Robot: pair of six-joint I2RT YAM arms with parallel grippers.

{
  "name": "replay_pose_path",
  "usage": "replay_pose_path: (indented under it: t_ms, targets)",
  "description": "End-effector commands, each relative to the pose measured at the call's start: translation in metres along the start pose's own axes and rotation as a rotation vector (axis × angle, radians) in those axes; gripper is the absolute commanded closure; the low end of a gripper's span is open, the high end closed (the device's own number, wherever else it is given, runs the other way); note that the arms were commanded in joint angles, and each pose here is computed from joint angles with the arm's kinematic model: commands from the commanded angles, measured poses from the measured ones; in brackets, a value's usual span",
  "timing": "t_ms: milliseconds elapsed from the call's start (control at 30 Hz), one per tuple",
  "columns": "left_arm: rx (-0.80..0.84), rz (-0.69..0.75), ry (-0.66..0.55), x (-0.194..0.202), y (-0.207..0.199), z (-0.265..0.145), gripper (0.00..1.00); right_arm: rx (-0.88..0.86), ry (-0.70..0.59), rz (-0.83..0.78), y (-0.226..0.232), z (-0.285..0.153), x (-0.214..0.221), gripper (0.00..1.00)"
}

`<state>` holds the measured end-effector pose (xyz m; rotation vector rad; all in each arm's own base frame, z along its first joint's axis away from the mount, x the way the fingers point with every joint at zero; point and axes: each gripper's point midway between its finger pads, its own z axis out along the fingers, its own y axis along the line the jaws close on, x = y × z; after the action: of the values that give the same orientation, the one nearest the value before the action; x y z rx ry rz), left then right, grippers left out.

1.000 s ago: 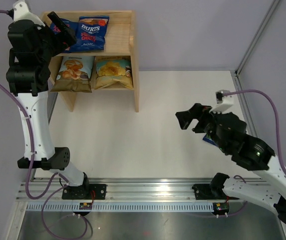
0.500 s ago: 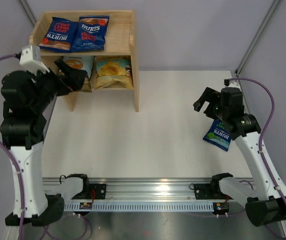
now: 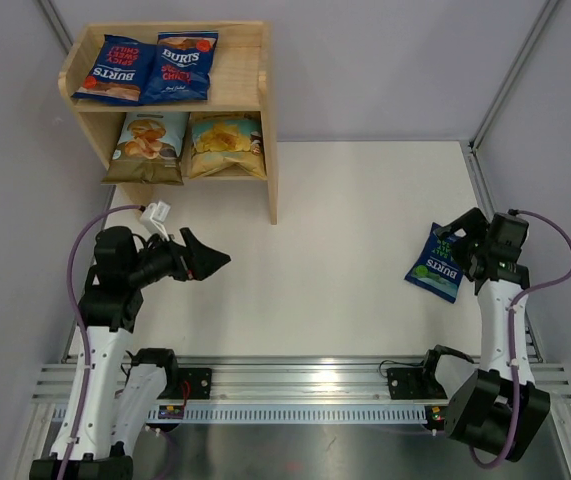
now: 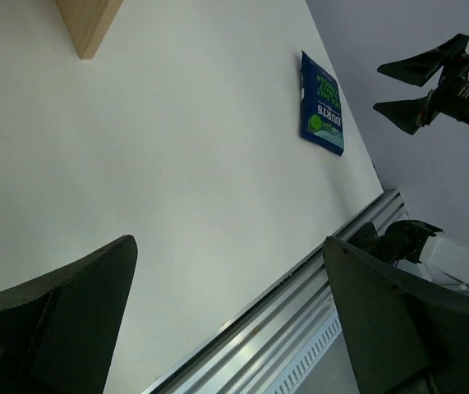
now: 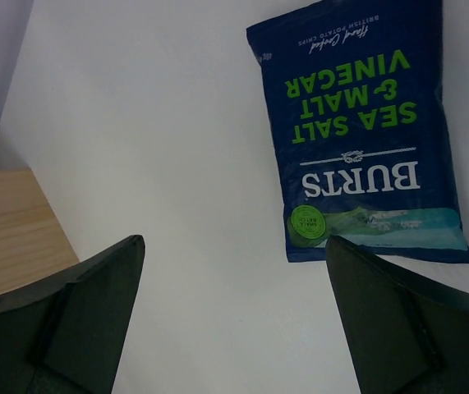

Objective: Place and organize the chips bags onto the shelf

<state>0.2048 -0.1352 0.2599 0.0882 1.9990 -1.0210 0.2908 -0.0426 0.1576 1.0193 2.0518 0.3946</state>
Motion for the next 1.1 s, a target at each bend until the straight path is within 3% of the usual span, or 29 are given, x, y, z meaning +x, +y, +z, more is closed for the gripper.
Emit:
replay_pose_path:
  t_ms: [0,267,467,800,1067]
  targets:
    - [0.082,0.088,-0.032,-0.003,-0.012,0.000,0.01,0.081,-0.147,0.006,-0.018,0.002,-0.024,0.01]
    - [-0.010,0.088,-0.020,0.009,0.013,0.004,0.01,0.234,-0.125,0.163,-0.077,0.032,-0.012,0.00]
    - [-0.067,0.125,-0.081,0.008,0.015,-0.006,0.01,0.291,-0.159,0.121,-0.097,0.046,-0.020,0.01]
    - [-0.040,0.142,-0.051,0.015,0.008,-0.004,0.01,0.223,0.114,0.157,-0.107,0.093,0.020,0.01]
    - [-0.036,0.148,-0.050,0.014,0.007,-0.005,0.01,0.087,0.224,0.194,-0.089,0.097,0.046,0.25]
